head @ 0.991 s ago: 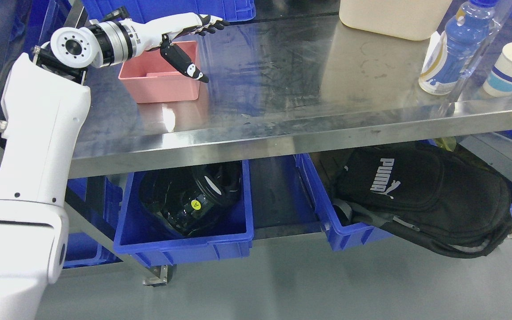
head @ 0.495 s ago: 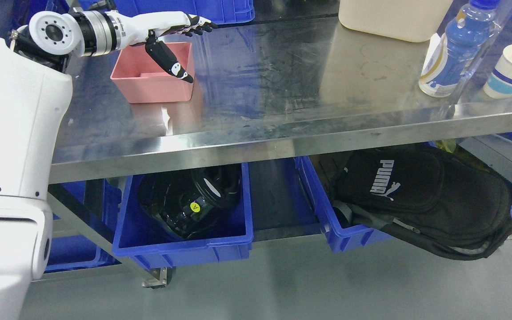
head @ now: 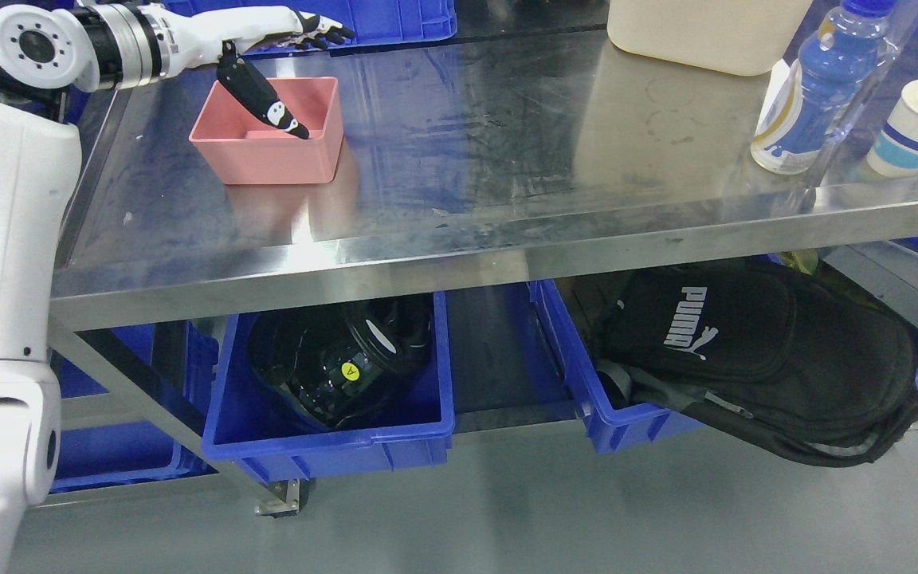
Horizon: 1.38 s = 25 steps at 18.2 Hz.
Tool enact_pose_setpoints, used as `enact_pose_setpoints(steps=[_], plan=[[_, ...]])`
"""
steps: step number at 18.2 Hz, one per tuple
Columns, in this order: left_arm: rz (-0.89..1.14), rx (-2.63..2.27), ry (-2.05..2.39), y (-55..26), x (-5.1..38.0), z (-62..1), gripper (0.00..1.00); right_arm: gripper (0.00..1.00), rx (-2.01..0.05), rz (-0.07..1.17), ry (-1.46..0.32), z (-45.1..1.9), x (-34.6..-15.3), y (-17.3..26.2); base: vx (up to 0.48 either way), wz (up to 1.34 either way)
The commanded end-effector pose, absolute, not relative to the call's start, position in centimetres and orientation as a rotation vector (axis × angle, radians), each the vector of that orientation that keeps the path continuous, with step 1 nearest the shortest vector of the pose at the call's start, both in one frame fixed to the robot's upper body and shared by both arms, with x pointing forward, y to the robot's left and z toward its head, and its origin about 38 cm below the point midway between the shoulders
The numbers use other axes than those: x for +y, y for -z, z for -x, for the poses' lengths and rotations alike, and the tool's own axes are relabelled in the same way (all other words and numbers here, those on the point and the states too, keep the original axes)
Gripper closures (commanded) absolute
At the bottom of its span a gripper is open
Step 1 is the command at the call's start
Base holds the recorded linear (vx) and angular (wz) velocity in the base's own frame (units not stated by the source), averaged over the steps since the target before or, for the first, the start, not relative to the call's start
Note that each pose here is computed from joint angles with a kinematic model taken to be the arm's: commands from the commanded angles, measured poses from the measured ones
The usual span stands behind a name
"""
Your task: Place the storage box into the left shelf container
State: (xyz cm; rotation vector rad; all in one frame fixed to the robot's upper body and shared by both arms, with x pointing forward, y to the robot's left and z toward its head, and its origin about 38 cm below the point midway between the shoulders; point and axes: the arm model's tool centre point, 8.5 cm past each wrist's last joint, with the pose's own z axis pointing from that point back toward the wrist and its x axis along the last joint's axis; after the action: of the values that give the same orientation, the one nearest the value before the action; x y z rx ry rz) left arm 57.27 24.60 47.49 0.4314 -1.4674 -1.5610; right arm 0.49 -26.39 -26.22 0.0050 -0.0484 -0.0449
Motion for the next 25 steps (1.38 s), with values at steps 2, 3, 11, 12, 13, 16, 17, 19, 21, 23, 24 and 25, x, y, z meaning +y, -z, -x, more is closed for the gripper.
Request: enact_pose_setpoints(steps=[2, 3, 11, 12, 13, 16, 17, 19, 21, 23, 24, 25], plan=[[-0.513, -1.447, 1.511, -47.8, 28.8, -56.5, 0.01, 0.00, -0.045, -0.165, 0.044, 0.5, -26.1, 26.0, 0.000, 0.00], [-0.499, -1.426, 1.510, -46.4, 29.0, -56.8, 0.01, 0.00, -0.045, -0.165, 0.044, 0.5, -26.1, 26.0, 0.000, 0.00], [-0.444, -1.310, 1.524, -39.1, 23.7, -60.2, 0.01, 0.00, -0.045, -0.165, 0.044, 0.5, -26.1, 26.0, 0.000, 0.00], [-0.429, -1.322, 1.530, -38.9, 22.7, -60.3, 0.01, 0.00, -0.045, -0.165, 0.044, 0.5, -26.1, 26.0, 0.000, 0.00], [-0.409, -1.326, 1.539, -38.6, 21.6, -60.3, 0.01, 0.00, -0.045, -0.165, 0.044, 0.5, -26.1, 26.0, 0.000, 0.00], [-0.378, -1.324, 1.546, -37.9, 20.4, -60.4, 0.02, 0.00, -0.045, -0.165, 0.044, 0.5, -26.1, 26.0, 0.000, 0.00], [-0.382, -1.328, 1.547, -38.2, 20.4, -60.4, 0.02, 0.00, -0.045, -0.165, 0.044, 0.5, -26.1, 26.0, 0.000, 0.00], [-0.408, -1.346, 1.530, -39.7, 21.2, -60.4, 0.02, 0.00, -0.045, -0.165, 0.044, 0.5, -26.1, 26.0, 0.000, 0.00], [-0.473, -1.407, 1.525, -44.5, 21.4, -60.1, 0.02, 0.00, -0.045, -0.165, 0.044, 0.5, -26.1, 26.0, 0.000, 0.00], [-0.515, -1.454, 1.502, -48.2, 22.5, -59.6, 0.02, 0.00, -0.045, -0.165, 0.044, 0.5, -26.1, 26.0, 0.000, 0.00], [-0.521, -1.463, 1.489, -48.9, 23.5, -59.3, 0.02, 0.00, -0.045, -0.165, 0.044, 0.5, -26.1, 26.0, -0.011, 0.00], [-0.513, -1.460, 1.494, -49.3, 24.1, -58.9, 0.02, 0.00, -0.045, -0.165, 0.044, 0.5, -26.1, 26.0, -0.011, 0.00]])
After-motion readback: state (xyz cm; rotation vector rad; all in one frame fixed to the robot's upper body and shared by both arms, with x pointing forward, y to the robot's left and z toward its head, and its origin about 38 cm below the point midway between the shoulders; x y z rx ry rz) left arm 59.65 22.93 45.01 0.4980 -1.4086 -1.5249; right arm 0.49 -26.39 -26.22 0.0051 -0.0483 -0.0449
